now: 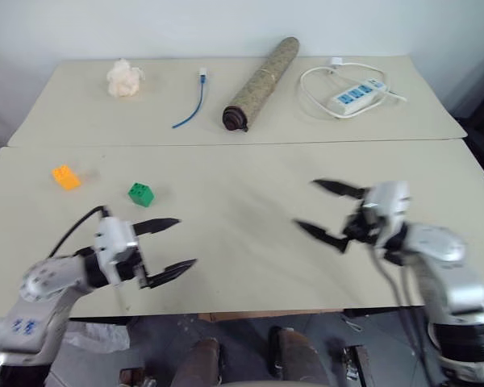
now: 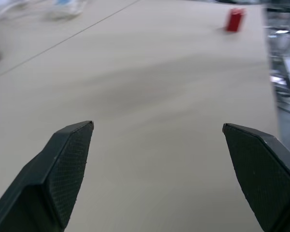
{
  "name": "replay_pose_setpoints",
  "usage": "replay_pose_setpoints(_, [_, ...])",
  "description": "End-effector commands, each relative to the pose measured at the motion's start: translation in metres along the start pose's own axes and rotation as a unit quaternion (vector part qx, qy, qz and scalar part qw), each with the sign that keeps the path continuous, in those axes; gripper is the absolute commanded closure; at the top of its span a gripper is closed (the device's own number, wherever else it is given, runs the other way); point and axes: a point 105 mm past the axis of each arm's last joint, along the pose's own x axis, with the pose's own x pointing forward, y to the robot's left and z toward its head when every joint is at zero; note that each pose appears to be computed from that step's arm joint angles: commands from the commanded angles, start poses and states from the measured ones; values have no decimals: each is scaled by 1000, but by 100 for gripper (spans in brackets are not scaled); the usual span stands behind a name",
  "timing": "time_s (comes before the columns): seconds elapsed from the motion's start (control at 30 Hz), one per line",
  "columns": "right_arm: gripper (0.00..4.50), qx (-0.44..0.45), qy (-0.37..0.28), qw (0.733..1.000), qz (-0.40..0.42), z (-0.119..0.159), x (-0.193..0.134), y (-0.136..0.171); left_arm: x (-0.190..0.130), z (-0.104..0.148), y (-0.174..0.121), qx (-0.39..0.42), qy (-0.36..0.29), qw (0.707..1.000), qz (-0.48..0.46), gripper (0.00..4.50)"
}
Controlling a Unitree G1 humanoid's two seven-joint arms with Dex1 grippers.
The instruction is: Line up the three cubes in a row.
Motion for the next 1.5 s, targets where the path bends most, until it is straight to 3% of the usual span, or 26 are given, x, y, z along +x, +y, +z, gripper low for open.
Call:
replay_pose_setpoints(0.03, [0, -18, 36, 994, -105, 10, -57, -28, 12, -5, -1, -1, 5, 999, -45, 1])
replay_pose_setpoints(0.27, [0, 59, 135, 944, -294, -26, -179, -32, 30, -14, -12, -17, 13, 993, -116, 1])
replay_pose_setpoints(0.43, [0, 100, 199, 915, -337, -53, -227, -20, 35, -16, -21, -37, 9, 991, -128, 1])
replay_pose_setpoints(0.6, [0, 134, 219, 929, -268, -55, -203, -17, 33, -20, -15, -32, 13, 992, -118, 1])
replay_pose_setpoints(0.83, [0, 173, 248, 922, -243, -62, -169, -34, 31, -24, -10, -21, 18, 994, -104, 1])
replay_pose_setpoints(1.07, [0, 174, 311, 899, -255, -94, -159, -48, 30, -25, -7, -20, 17, 996, -87, 1])
replay_pose_setpoints(1.37, [0, 217, 324, 889, -240, -120, -157, -42, 21, -20, -6, -18, 25, 997, -66, 1])
replay_pose_setpoints(1.5, [97, 215, 315, 893, -237, -126, -153, -44, 17, -20, -4, -18, 31, 998, -57, 0])
